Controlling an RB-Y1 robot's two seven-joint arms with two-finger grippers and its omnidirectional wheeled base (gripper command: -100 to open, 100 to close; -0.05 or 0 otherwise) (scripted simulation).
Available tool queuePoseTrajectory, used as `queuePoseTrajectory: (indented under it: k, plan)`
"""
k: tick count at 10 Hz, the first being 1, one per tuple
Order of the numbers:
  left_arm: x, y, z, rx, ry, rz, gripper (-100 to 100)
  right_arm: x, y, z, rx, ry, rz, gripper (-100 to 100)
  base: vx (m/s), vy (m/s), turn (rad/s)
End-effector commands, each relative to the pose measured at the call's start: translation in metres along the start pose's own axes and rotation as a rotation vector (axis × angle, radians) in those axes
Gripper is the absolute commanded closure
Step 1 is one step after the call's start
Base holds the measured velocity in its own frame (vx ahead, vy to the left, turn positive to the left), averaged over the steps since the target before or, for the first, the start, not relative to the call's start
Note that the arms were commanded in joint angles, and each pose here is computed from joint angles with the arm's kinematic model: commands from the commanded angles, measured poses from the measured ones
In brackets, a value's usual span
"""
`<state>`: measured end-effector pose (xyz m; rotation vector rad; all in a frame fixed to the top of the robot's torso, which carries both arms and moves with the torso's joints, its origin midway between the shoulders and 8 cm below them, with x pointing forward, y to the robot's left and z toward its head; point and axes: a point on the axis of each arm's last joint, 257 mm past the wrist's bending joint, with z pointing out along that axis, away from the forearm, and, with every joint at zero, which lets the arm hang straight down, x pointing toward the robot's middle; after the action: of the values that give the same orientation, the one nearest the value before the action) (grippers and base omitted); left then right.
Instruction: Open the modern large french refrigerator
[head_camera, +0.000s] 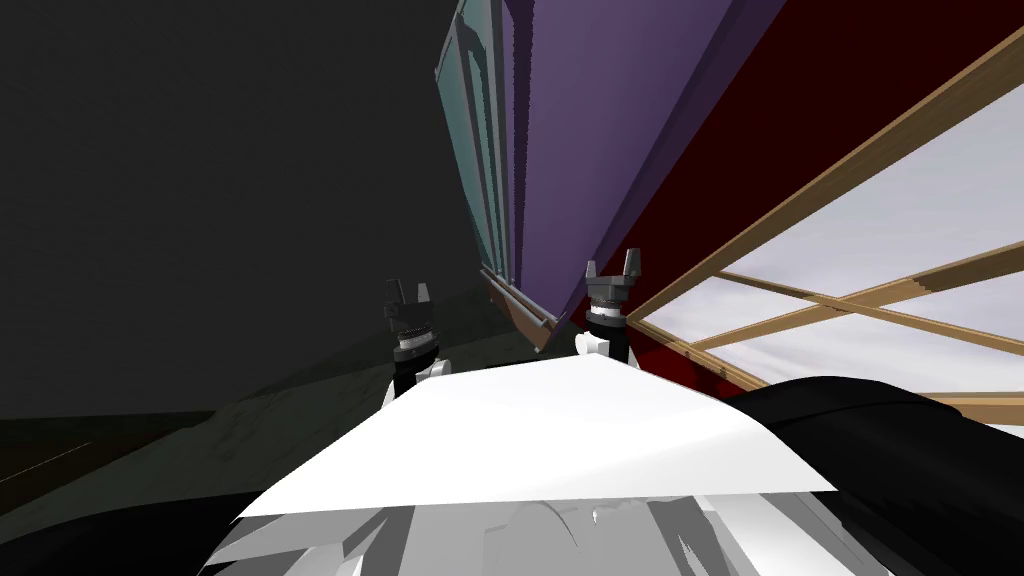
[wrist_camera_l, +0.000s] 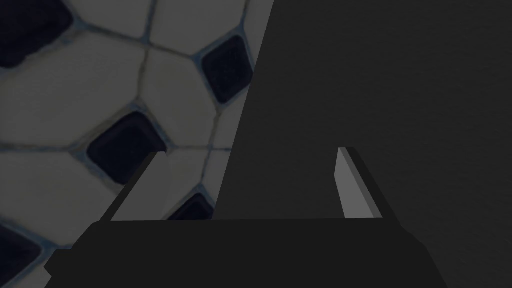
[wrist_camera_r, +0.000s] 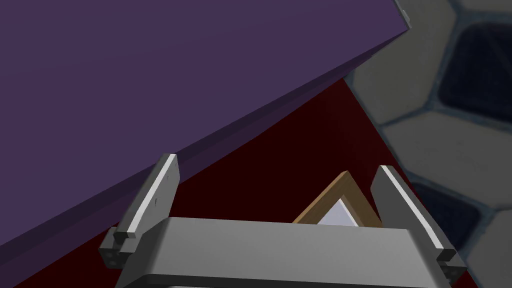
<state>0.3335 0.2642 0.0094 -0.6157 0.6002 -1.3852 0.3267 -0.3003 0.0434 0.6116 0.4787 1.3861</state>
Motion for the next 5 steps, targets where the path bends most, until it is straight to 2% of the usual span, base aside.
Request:
queuePoseTrajectory:
  k: [1, 5]
  plan:
    - [0.0000, 0.0000, 0.0000, 0.000, 0.000, 0.000, 0, 0.0000, 0.0000, 0.0000, 0.000, 0.000, 0.000, 0, 0.000, 0.000, 0.000]
    - [0.0000, -0.0001, 0.0000, 0.000, 0.000, 0.000, 0, 0.0000, 0.0001, 0.0000, 0.000, 0.000, 0.000, 0, 0.000, 0.000, 0.000]
